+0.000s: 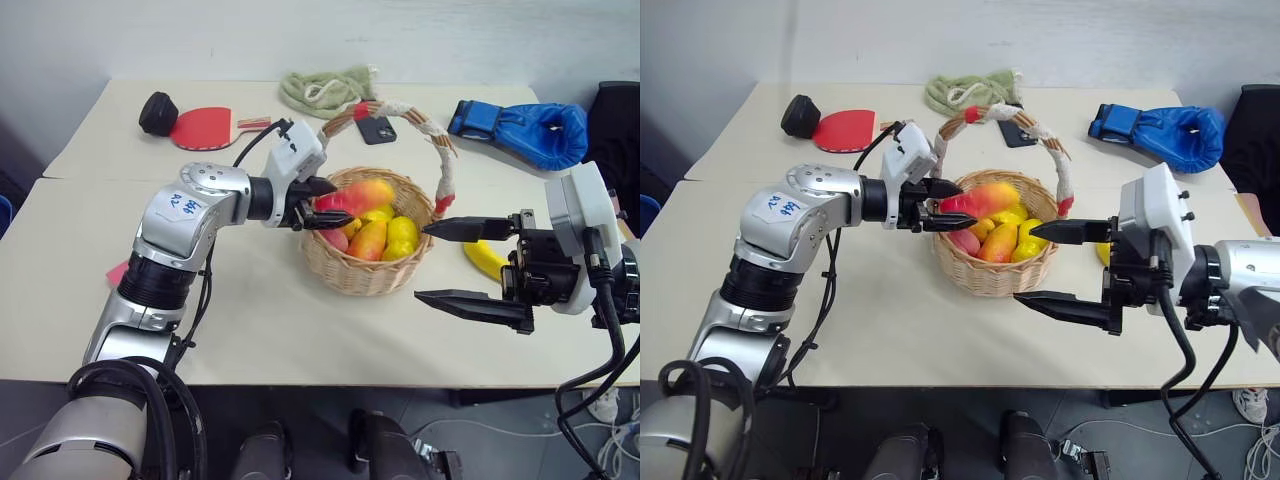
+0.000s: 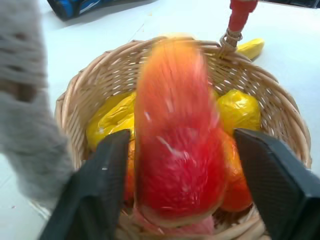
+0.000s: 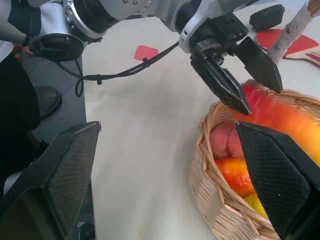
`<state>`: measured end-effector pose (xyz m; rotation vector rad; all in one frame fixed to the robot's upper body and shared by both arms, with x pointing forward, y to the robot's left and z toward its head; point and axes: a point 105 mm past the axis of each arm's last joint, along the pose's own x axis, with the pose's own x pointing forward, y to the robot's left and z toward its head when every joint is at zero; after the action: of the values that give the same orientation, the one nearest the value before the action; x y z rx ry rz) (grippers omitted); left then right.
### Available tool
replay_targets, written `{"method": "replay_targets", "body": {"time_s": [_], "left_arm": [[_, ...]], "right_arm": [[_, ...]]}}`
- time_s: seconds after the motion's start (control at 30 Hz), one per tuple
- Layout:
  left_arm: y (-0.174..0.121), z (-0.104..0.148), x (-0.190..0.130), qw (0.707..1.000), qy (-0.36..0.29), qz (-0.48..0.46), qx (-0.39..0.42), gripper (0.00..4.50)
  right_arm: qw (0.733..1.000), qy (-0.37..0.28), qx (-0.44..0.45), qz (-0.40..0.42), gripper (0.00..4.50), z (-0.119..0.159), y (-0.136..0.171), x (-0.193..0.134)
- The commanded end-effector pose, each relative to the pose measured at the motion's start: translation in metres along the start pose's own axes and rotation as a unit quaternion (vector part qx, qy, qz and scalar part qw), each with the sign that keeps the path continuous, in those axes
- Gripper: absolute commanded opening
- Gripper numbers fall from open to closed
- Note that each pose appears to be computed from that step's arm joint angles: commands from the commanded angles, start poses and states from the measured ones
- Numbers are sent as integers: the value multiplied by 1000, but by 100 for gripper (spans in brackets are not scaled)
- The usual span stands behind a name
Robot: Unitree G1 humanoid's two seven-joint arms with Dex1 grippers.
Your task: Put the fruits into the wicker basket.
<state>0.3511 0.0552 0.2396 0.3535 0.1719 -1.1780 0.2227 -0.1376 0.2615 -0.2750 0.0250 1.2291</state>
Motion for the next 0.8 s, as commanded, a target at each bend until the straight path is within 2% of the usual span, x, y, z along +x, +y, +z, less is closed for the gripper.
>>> {"method": "replay_targets", "body": {"time_s": [0.03,0.17,0.23,0.33,0.43,0.6,0.7,0.8], "left_arm": [[-13,1,-18,999,-17,-31,2,446],[-19,-1,-38,998,-43,-33,-21,446],[-31,5,-58,996,-67,-62,-8,446],[-50,-3,-98,993,-59,-104,18,446],[-57,-8,-126,992,-44,-118,18,446],[-56,-4,-142,991,-50,-120,20,446],[-53,3,-140,990,-65,-119,28,446],[-57,8,-130,987,-80,-134,33,446]], "right_arm": [[1000,-5,-8,-26,450,2,-1,-7],[998,-8,17,-65,450,-7,-5,-14],[994,1,32,-103,450,-16,-11,-26],[977,22,57,-203,450,-36,-27,-66],[945,48,88,-311,450,-59,-37,-122],[923,83,102,-362,450,-79,-34,-171],[926,89,97,-354,450,-83,-42,-172],[941,95,89,-312,450,-88,-50,-150]]}}
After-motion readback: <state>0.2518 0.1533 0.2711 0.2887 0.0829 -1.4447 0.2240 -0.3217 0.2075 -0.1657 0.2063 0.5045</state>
